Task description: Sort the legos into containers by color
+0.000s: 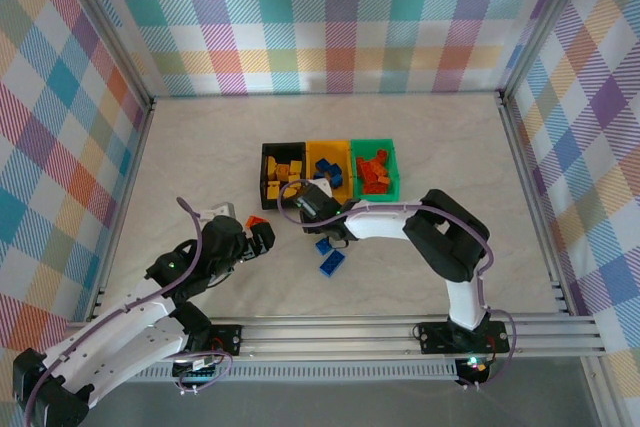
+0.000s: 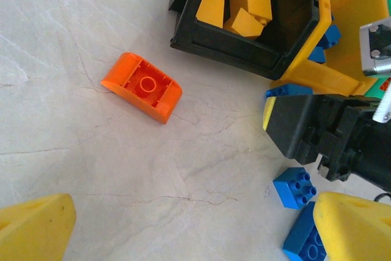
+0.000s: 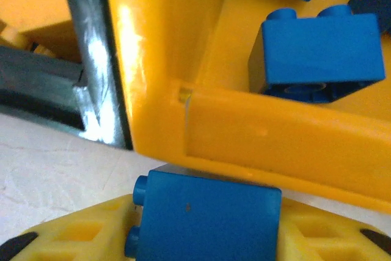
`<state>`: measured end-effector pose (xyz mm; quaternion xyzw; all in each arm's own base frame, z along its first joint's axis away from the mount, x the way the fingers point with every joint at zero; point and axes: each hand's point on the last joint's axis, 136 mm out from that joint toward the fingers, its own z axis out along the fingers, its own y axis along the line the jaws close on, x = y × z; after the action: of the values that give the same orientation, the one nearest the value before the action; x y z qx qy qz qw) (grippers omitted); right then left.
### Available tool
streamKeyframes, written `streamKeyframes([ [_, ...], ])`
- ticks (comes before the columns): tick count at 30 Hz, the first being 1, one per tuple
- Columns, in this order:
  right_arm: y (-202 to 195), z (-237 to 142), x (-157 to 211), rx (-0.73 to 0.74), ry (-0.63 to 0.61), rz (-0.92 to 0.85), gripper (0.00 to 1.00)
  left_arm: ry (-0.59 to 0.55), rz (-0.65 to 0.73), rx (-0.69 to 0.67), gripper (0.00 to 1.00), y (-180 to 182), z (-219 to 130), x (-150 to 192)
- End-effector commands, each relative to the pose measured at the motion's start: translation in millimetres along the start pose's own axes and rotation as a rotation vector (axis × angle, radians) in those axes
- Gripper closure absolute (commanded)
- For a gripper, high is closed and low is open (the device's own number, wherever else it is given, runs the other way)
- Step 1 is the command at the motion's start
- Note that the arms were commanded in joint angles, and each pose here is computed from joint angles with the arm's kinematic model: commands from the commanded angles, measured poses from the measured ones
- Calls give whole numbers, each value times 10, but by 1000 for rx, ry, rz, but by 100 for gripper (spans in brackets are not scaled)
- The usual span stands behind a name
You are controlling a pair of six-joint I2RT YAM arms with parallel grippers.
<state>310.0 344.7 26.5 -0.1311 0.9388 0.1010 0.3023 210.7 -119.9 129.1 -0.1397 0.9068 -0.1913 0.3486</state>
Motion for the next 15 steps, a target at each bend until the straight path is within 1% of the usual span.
streamKeyframes([
  [1,11,-124,-46,-43,-20,-7,54,3,-2,-11,0,4,-10,-13],
  [3,6,-227,-47,-65,-28,-7,55,4,-2,-9,0,-2,-8,-13],
  [8,2,-678,-134,-138,-62,-32,55,-3,-5,4,0,-28,-30,-35],
  [10,-15,-865,-252,-145,-67,-54,55,1,-1,7,0,-40,-24,-31],
  [12,-74,-977,-410,-148,-68,-43,55,12,5,8,0,-52,-8,-15],
  [15,-219,-1026,-687,-146,-85,3,55,30,13,25,0,-106,18,5],
])
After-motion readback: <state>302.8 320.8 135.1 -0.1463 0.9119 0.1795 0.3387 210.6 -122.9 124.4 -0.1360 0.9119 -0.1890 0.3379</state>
